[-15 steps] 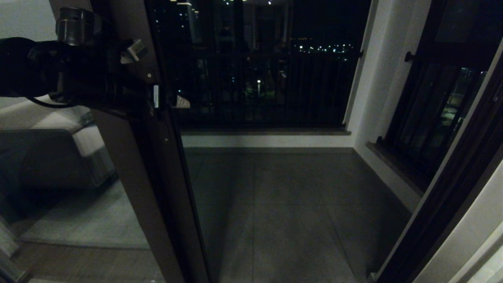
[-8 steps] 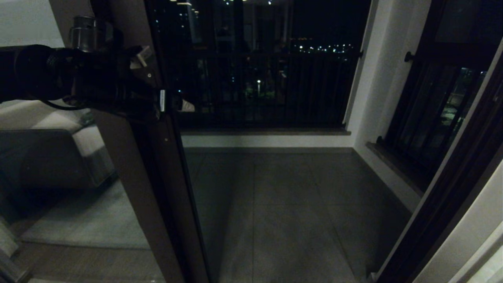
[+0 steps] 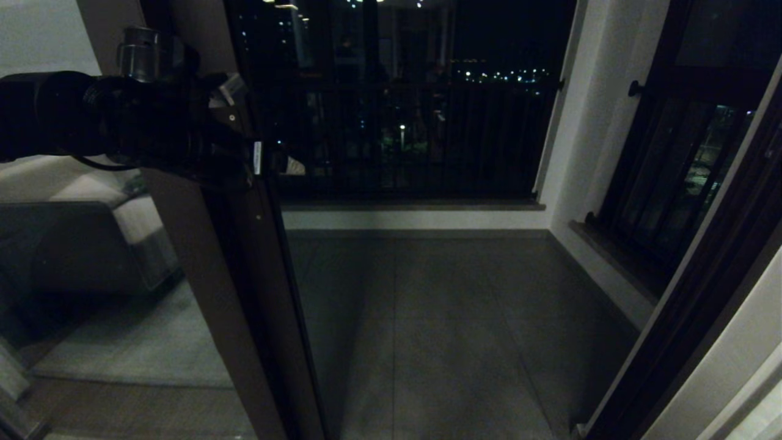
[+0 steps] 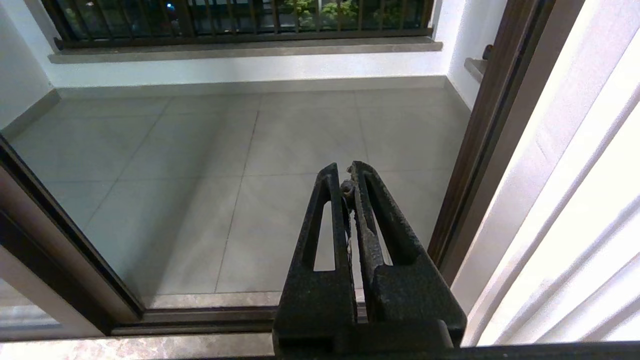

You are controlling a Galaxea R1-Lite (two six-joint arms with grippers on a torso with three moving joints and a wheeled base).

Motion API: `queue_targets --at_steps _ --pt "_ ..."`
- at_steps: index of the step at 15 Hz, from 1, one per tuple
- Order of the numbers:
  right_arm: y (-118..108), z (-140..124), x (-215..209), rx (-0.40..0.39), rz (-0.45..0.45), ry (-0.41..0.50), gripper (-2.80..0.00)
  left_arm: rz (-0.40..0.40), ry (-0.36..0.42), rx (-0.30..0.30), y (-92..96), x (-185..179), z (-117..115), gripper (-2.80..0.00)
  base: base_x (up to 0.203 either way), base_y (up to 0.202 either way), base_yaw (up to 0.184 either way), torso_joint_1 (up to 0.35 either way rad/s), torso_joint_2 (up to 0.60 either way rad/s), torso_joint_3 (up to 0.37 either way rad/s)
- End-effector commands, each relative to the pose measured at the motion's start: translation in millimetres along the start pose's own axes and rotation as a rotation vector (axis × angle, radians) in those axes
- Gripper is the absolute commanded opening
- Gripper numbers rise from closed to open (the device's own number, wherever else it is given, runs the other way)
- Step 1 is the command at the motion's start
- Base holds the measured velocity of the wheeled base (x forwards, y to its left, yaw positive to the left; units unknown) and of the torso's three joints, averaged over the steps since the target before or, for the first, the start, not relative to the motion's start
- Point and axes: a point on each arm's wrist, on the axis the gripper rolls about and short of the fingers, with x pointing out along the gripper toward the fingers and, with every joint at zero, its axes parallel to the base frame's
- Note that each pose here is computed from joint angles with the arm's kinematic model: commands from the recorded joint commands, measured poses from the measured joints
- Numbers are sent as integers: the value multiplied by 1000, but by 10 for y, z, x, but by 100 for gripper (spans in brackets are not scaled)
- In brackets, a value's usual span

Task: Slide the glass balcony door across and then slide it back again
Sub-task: Close the slid door

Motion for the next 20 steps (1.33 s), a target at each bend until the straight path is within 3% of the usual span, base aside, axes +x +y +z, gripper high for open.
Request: queue_targets --at_steps 1,7,20 --pt "0 0 0 -1 1 0 -280 1 -12 1 -12 -86 25 0 0 0 0 0 0 0" --pt "0 0 0 -1 1 0 -280 -6 -19 2 -39 -249 19 0 0 0 0 0 0 0" --pt "0 0 0 -1 1 1 -280 -1 -5 1 -1 61 -18 0 0 0 0 0 0 0"
